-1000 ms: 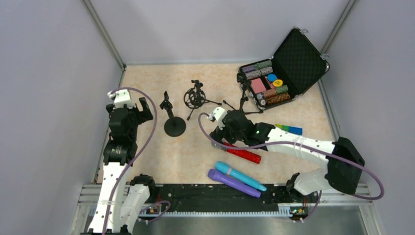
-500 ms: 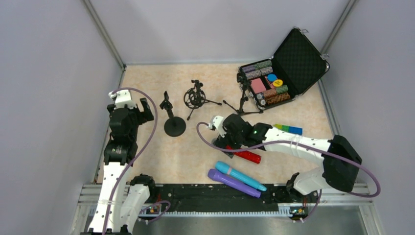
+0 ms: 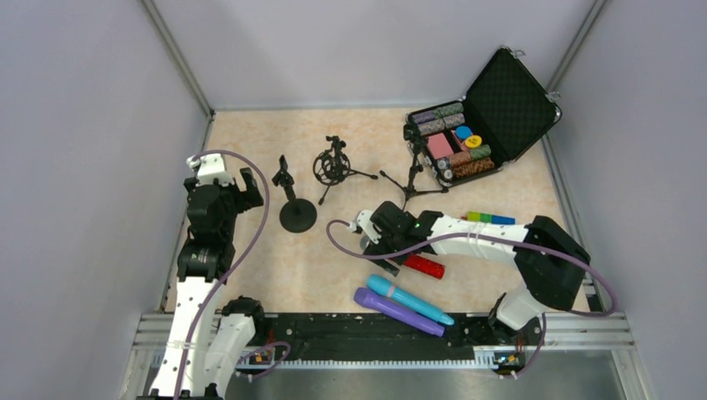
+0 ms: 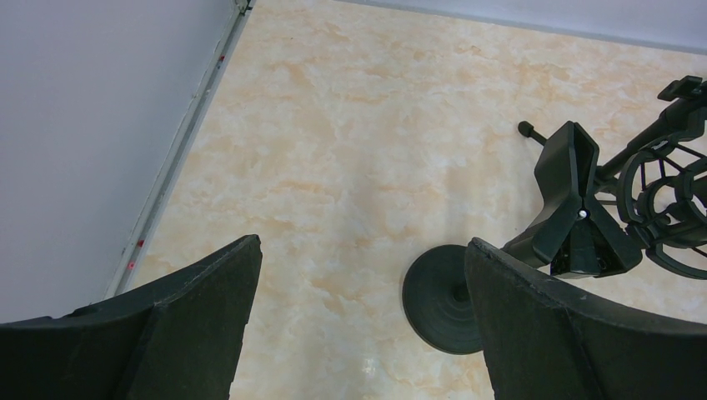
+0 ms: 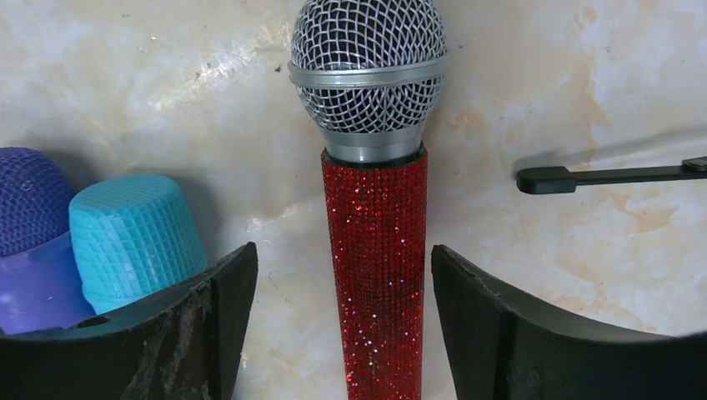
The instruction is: Attach the microphones to the stand
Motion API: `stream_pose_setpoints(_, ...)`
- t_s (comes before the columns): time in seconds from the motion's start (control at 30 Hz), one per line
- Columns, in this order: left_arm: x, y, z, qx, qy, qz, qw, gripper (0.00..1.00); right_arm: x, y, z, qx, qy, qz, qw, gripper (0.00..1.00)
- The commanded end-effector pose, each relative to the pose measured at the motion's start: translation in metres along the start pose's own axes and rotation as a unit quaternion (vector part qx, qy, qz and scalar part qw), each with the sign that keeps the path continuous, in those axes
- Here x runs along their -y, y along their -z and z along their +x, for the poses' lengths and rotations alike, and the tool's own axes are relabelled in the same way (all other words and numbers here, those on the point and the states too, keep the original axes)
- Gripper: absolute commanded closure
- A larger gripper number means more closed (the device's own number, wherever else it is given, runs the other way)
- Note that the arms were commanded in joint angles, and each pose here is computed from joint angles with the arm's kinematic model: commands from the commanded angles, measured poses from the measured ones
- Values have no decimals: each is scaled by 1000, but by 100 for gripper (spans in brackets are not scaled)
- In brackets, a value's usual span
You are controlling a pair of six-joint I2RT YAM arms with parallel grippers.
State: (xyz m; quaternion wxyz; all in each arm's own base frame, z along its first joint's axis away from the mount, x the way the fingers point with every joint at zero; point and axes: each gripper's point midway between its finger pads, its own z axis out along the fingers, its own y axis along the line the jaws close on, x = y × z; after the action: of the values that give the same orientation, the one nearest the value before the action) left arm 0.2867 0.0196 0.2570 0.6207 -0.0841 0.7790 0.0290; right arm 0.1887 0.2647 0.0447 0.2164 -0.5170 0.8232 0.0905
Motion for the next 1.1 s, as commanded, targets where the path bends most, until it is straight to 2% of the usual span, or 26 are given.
stream_pose_setpoints(0.0,5,-1,-10,23,-3,13,1000,5,2,-6,-5,-6,15,10,1000,27)
stream_pose_setpoints(0.33,4,-1,-11,24,-4,11,1000,5,10,-19,6,-43,17,30,998,42)
stream_pose_setpoints(0.43,4,-1,-10,23,-6,12,1000,5,9,-20,3,-42,17,27,999,55)
stream_pose_setpoints(0.57,4,-1,-11,24,-7,11,1000,5,8,-22,0,-43,19,22,999,65)
stream_pose_setpoints(0.8,4,-1,-10,23,-8,10,1000,5,7,-26,-5,-47,25,17,998,100)
stream_pose_setpoints(1.07,4,-3,-10,22,-9,10,1000,5,9,-15,-35,-12,29,14,999,100)
